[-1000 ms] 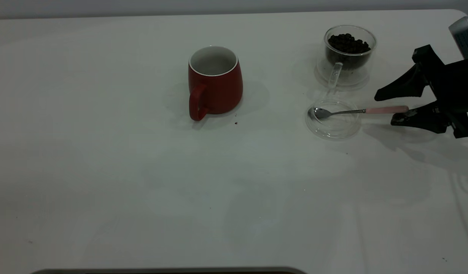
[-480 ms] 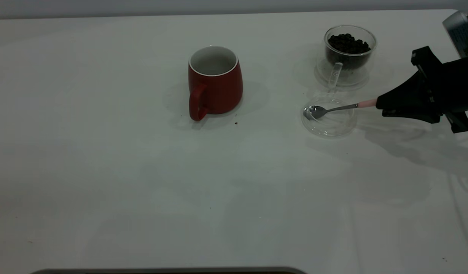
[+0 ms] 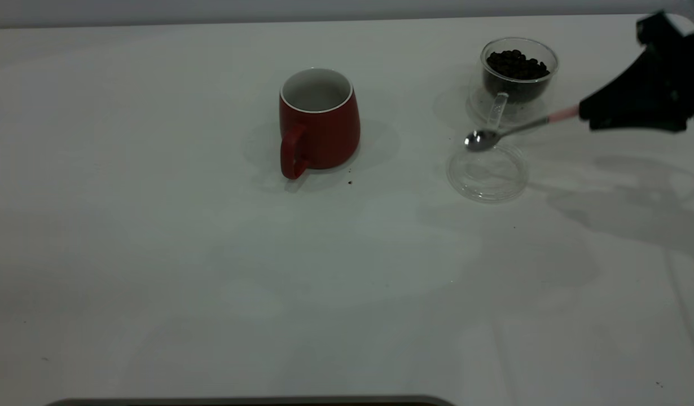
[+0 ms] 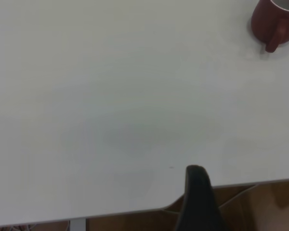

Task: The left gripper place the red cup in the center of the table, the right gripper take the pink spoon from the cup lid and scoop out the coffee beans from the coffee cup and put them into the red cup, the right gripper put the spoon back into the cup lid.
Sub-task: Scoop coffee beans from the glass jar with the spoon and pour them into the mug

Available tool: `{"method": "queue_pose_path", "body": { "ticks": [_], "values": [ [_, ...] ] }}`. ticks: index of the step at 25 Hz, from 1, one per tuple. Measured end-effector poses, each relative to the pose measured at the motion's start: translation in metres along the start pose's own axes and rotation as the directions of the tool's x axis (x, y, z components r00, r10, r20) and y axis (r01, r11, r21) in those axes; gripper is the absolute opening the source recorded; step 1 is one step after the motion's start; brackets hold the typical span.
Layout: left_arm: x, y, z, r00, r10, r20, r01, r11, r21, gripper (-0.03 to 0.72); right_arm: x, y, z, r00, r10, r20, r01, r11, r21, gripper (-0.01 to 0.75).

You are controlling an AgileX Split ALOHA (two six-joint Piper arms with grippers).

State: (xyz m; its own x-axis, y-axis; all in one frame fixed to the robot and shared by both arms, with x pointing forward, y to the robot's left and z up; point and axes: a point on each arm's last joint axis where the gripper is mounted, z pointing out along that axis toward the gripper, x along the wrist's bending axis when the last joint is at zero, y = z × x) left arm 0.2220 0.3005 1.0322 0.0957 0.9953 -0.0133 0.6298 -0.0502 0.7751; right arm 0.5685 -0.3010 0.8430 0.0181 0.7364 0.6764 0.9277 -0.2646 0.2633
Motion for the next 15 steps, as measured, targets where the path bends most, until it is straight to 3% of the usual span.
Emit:
{"method": "queue_pose_path", "body": {
  "ticks": [5,15],
  "values": [
    [0.0,0.0,0.0,1.0,-0.001,0.0,0.001,1.0,0.0,0.569,0.017,0.014,-0.021,0.999,-0.035,0.026,0.037,0.995,-0.094,0.113],
    [0.0,0.0,0.0,1.0,-0.001,0.0,0.001,1.0,0.0,0.569,0.019,0.066,-0.028,0.99,-0.085,0.116,0.111,0.966,-0.235,0.113]
  ]
}}
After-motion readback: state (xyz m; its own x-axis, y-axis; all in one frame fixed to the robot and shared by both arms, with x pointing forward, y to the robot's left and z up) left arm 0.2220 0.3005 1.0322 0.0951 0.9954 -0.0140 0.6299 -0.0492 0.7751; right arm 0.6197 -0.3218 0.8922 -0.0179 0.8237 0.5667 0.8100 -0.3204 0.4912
